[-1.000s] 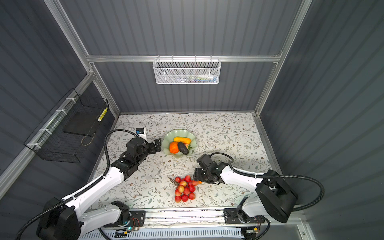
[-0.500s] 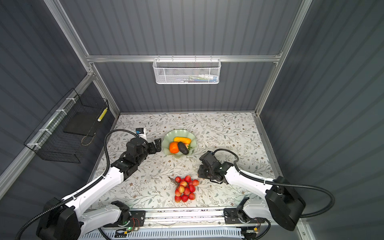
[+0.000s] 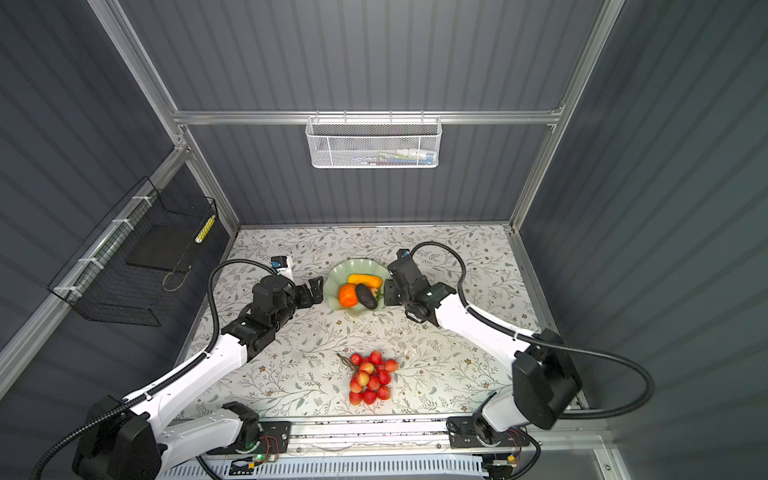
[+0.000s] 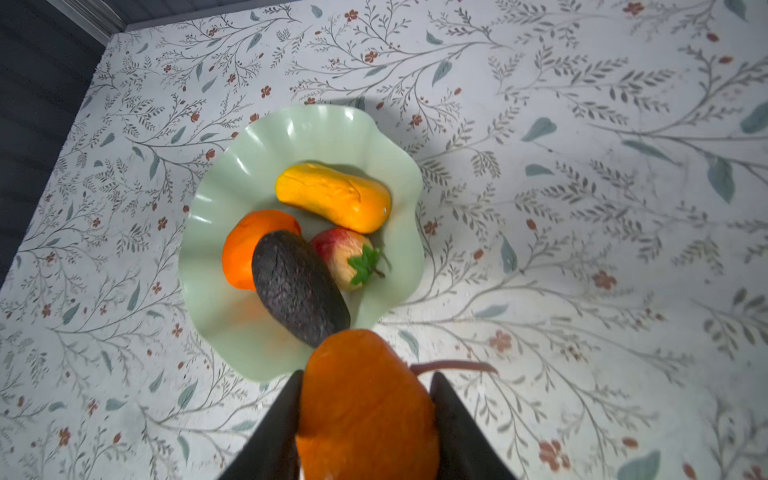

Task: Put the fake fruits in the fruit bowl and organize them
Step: 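Carry the small orange into the bowl and release it with the right gripper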

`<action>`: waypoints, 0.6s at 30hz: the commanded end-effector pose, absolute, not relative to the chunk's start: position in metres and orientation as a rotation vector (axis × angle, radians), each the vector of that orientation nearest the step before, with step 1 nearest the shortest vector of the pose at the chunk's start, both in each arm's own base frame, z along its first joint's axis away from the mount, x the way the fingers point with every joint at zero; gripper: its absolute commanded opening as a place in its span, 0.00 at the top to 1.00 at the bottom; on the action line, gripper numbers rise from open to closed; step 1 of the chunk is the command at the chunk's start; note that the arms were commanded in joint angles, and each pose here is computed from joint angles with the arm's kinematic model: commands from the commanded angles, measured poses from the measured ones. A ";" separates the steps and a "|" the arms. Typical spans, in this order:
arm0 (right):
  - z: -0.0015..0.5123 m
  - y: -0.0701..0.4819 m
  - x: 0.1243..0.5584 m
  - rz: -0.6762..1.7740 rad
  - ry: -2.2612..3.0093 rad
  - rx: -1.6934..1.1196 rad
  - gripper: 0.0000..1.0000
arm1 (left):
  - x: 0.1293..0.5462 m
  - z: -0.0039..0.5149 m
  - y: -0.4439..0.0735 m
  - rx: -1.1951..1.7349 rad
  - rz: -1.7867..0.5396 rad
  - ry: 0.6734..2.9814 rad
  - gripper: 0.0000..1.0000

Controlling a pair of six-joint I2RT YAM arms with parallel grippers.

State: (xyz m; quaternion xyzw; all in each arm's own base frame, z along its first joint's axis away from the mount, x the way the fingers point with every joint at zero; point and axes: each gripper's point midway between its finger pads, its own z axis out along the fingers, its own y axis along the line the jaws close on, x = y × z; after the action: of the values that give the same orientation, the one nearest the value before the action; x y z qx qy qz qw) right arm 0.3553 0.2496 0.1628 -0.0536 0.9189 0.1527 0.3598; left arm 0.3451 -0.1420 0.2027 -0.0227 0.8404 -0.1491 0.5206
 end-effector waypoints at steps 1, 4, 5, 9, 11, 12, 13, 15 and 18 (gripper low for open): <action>0.154 0.265 0.384 0.362 2.356 -0.241 0.57 | 0.338 0.208 -0.137 -0.076 -0.374 2.012 0.00; 0.138 0.276 0.404 0.372 2.383 -0.258 0.57 | 0.333 0.209 -0.136 -0.075 -0.378 2.016 0.00; 0.133 0.278 0.411 0.374 2.394 -0.259 0.56 | 0.330 0.209 -0.135 -0.076 -0.382 2.020 0.00; 0.115 0.282 0.424 0.369 2.429 -0.268 0.54 | 0.320 0.205 -0.136 -0.076 -0.419 2.043 0.00; 0.111 0.285 0.427 0.371 2.437 -0.275 0.49 | 0.315 0.202 -0.137 -0.075 -0.445 2.060 0.00; 0.111 0.286 0.428 0.372 2.438 -0.277 0.46 | 0.312 0.199 -0.138 -0.074 -0.456 2.069 0.00; 0.112 0.287 0.429 0.375 2.438 -0.280 0.43 | 0.309 0.197 -0.140 -0.069 -0.475 2.082 0.00; 0.115 0.288 0.430 0.382 2.435 -0.284 0.35 | 0.304 0.193 -0.145 -0.054 -0.518 2.103 0.01; 0.130 0.284 0.431 0.395 2.408 -0.267 0.25 | 0.294 0.184 -0.159 -0.010 -0.614 2.155 0.02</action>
State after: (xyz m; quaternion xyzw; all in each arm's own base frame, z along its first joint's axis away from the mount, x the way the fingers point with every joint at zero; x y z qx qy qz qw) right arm 0.4279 0.2832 0.1064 -0.0998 0.9318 0.1406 0.3195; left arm 0.3087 -0.1475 0.1974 -0.0172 0.8526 -0.2093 0.4784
